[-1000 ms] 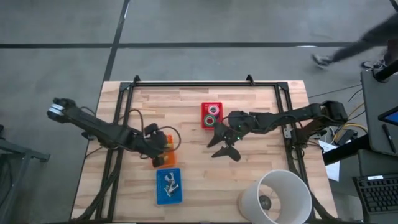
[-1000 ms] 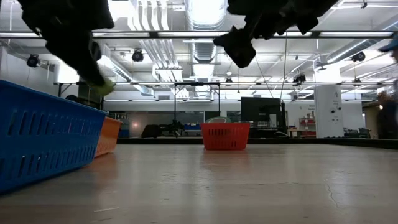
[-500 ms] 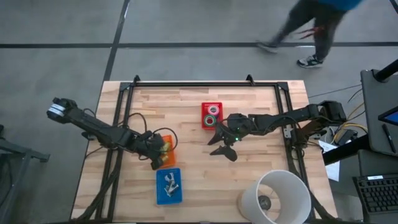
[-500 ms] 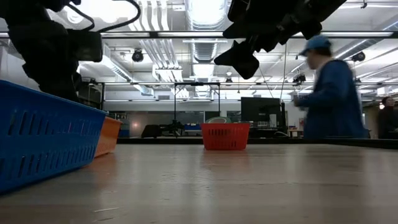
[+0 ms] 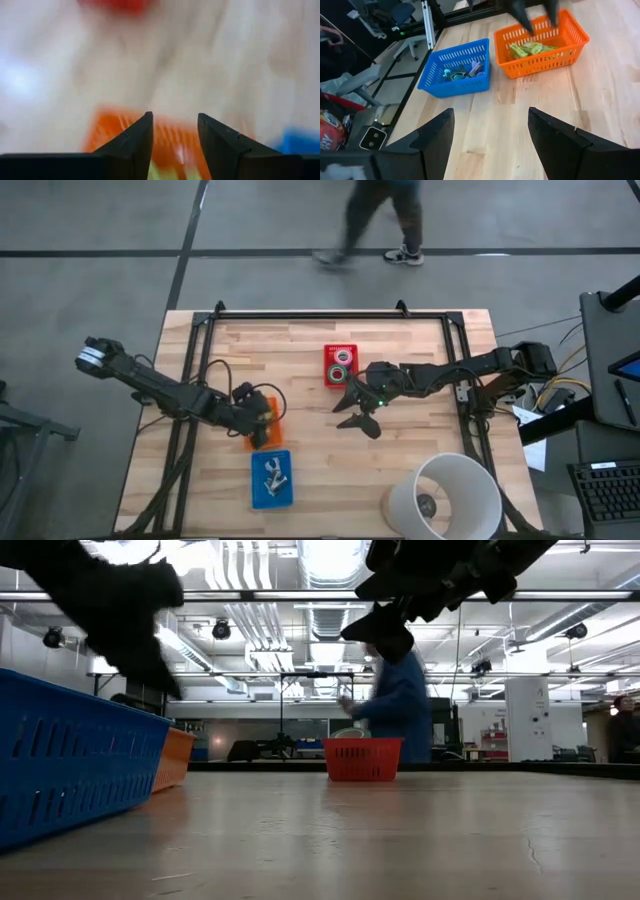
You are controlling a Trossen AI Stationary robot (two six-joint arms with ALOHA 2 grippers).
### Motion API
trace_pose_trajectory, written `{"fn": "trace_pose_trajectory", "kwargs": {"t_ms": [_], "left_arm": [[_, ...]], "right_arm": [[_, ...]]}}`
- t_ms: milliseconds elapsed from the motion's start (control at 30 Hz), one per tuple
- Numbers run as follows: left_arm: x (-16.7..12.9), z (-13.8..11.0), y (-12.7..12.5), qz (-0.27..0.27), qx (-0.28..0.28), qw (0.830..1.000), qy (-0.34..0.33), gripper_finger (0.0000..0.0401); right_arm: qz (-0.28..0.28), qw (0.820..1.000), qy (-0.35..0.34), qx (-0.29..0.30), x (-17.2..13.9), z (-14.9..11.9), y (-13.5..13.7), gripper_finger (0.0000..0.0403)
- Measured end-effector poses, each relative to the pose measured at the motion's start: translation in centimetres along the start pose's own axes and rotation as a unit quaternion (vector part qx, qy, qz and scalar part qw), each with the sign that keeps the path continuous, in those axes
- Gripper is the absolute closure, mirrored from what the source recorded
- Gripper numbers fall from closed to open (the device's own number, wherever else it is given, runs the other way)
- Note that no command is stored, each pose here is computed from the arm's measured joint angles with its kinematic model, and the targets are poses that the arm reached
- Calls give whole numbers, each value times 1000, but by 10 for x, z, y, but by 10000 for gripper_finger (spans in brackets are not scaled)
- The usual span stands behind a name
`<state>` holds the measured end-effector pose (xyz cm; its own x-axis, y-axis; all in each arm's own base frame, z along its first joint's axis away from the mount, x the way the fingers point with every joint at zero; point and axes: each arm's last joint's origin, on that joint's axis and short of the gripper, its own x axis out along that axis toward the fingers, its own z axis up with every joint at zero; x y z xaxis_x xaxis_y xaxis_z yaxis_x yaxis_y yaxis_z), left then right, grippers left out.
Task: Pick and place Stapler, Stapler remover, tape
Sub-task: Return to Home Position
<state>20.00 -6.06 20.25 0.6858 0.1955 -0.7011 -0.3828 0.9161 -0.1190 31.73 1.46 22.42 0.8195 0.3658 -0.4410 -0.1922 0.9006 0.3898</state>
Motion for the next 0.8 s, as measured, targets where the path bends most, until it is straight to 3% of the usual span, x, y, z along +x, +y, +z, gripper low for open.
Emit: {"fn": "trace_pose_trajectory", "kwargs": {"t_ms": [100,167,267,400,567,633,800], "left_arm": [[-1,13,-4,27,-1,995,-94,245],[0,24,-9,18,-5,988,-156,250],[6,35,-14,-39,22,976,-213,263],[17,44,-16,-105,56,954,-275,292],[32,49,-13,-96,89,944,-302,363],[35,52,-10,-92,87,942,-311,390],[31,57,-4,-76,109,937,-322,390]], "right_arm": [[-11,1000,-3,-1,1,0,-1,157],[-34,999,-8,-9,2,-1,-2,163],[-65,997,-25,-43,2,-1,-4,190],[-69,994,-45,-70,2,-2,-4,258],[-86,989,-47,-110,1,-3,-8,376],[-89,988,-55,-118,0,-3,-10,386],[-98,985,-61,-130,-3,-5,-17,394]]}}
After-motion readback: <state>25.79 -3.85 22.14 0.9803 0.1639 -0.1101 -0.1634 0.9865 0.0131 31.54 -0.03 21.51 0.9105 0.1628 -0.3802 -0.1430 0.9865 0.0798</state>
